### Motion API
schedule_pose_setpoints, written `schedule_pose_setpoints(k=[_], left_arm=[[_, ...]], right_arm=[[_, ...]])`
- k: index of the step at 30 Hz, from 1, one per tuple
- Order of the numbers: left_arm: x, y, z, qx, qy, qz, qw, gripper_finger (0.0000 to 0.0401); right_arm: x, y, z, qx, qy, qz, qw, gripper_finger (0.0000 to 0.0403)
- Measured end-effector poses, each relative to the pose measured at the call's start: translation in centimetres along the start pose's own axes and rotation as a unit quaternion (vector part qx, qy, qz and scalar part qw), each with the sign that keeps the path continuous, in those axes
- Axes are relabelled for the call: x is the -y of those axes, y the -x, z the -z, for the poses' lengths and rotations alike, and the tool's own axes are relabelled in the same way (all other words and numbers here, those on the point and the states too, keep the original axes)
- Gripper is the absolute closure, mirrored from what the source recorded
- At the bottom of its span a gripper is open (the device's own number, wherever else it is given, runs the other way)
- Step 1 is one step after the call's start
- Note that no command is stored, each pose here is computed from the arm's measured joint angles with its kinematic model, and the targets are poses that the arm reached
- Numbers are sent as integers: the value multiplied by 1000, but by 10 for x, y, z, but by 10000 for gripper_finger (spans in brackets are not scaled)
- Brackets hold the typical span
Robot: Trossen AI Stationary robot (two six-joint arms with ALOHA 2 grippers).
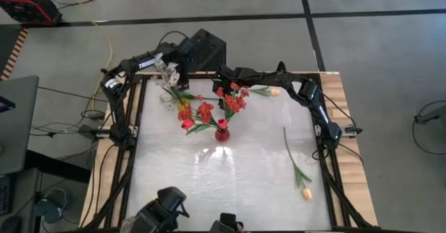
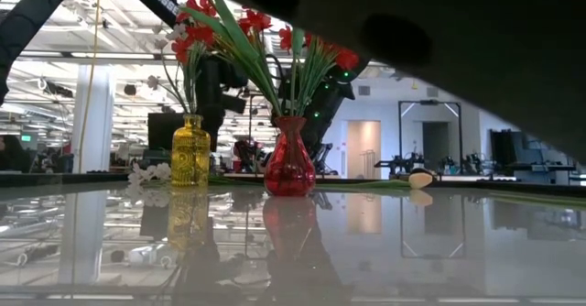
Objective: Sort flowers into vase by color
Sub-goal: Put the white flowers into the yellow vase
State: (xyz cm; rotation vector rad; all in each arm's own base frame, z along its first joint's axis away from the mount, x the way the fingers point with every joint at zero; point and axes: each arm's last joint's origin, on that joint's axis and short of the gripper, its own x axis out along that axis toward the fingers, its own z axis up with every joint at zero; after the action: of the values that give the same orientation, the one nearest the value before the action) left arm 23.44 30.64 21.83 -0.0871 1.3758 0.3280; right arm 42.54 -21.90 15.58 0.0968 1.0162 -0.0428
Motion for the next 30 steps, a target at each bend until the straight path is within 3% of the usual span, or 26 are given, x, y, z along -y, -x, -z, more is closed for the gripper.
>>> schedule_pose_setpoints(k=[9, 19, 26, 30], left_arm=[[21, -20, 6, -11, -75, 49, 996, 221], [33, -32, 6, -34, -124, 22, 992, 221], [40, -44, 17, -58, -163, 31, 984, 221], [39, -46, 17, -57, -162, 23, 985, 221]], right_arm=[[0, 0, 0, 0, 11, 0, 1000, 139], [0, 0, 0, 0, 12, 0, 1000, 139], [0, 0, 0, 0, 12, 0, 1000, 139], [0, 0, 0, 1, 12, 0, 1000, 139]])
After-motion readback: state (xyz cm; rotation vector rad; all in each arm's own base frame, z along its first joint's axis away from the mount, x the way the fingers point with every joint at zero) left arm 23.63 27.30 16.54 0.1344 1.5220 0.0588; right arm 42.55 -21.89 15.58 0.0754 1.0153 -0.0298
